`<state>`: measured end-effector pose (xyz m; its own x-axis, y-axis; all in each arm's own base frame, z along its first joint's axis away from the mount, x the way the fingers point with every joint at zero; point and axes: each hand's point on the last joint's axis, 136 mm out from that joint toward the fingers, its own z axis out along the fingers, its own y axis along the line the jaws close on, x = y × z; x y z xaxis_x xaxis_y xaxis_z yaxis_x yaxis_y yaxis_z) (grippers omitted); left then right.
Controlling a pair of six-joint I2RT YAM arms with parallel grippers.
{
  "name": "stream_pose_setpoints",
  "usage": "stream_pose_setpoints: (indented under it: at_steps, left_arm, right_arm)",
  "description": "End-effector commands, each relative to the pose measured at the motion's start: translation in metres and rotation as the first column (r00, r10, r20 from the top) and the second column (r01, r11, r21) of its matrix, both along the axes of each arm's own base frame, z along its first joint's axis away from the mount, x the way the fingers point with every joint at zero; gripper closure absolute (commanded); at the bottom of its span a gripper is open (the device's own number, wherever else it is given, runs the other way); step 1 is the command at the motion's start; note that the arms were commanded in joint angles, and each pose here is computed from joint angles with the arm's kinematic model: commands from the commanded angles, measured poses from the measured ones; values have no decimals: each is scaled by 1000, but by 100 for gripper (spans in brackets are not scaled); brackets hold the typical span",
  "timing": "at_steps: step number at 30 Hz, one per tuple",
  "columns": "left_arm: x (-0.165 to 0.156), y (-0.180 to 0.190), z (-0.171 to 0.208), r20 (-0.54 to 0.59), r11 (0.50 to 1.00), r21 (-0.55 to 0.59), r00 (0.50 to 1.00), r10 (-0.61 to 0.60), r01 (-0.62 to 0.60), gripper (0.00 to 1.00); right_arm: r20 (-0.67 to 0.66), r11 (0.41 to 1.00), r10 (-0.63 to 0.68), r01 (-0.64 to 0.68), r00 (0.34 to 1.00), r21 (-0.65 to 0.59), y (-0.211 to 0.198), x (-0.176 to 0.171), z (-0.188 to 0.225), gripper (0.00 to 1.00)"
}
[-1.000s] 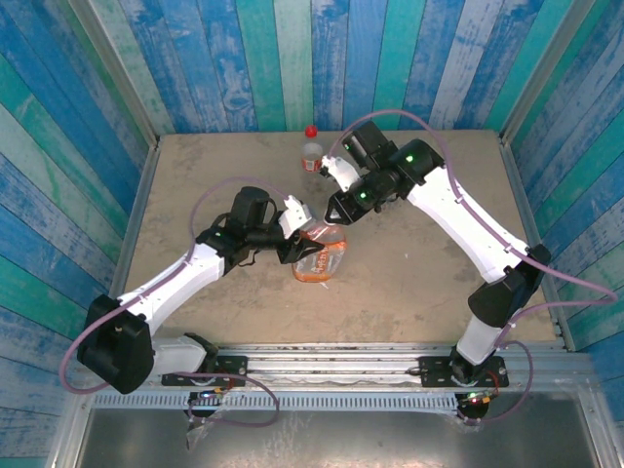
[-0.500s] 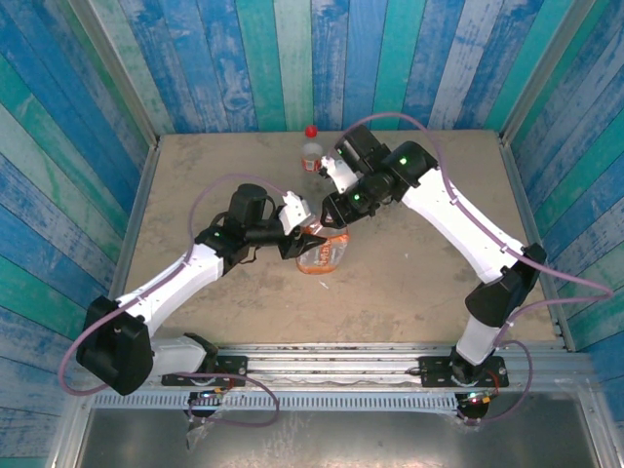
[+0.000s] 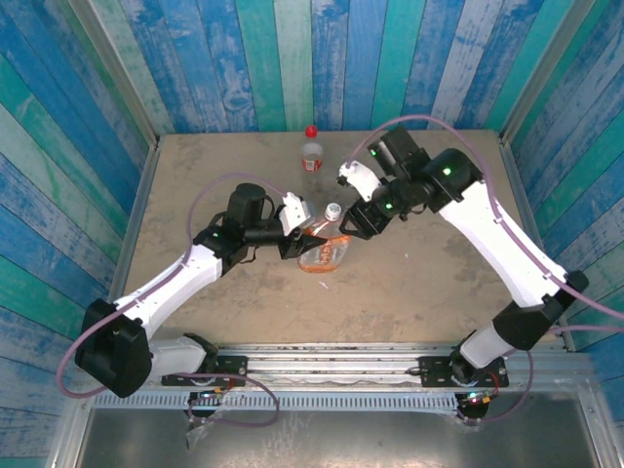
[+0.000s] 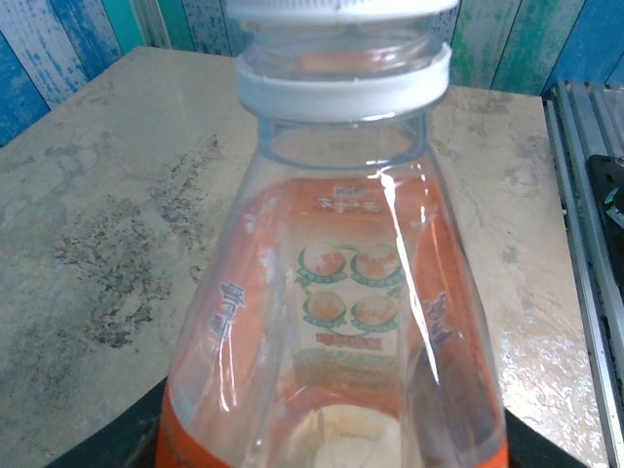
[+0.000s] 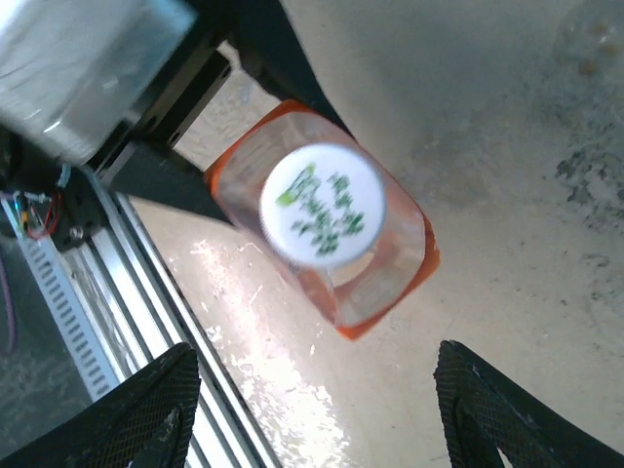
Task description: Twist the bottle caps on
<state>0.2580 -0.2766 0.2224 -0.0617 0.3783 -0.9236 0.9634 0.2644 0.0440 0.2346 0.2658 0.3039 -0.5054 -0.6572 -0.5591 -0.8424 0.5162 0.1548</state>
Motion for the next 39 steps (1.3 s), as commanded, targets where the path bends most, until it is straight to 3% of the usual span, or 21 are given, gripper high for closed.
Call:
stream_pose_setpoints:
  at_steps: [1, 6, 17, 26, 39]
  left_arm:
    - [-15, 2, 16, 40, 998, -2, 998, -57, 57, 47]
    - [-29, 5, 10, 43, 993, 27, 992, -117, 116, 47]
    - [-36, 8, 5, 48, 988, 51, 988, -149, 147, 47]
    - [-36, 7, 7, 62, 988, 43, 987, -151, 148, 47]
    - [-39, 8, 14, 84, 989, 25, 985, -149, 147, 47]
  right_arm:
    - [108, 970, 242, -241, 964, -20, -3, -20, 4, 32]
    - [229, 899, 437, -430, 870, -80, -3, -26, 5, 31]
    - [264, 808, 587, -576, 766, -125, 25, -14, 0, 47]
    - [190, 764, 644, -635, 741, -114, 35, -17, -9, 54]
    - [141, 761, 649, -640, 748, -104, 37, -22, -14, 64]
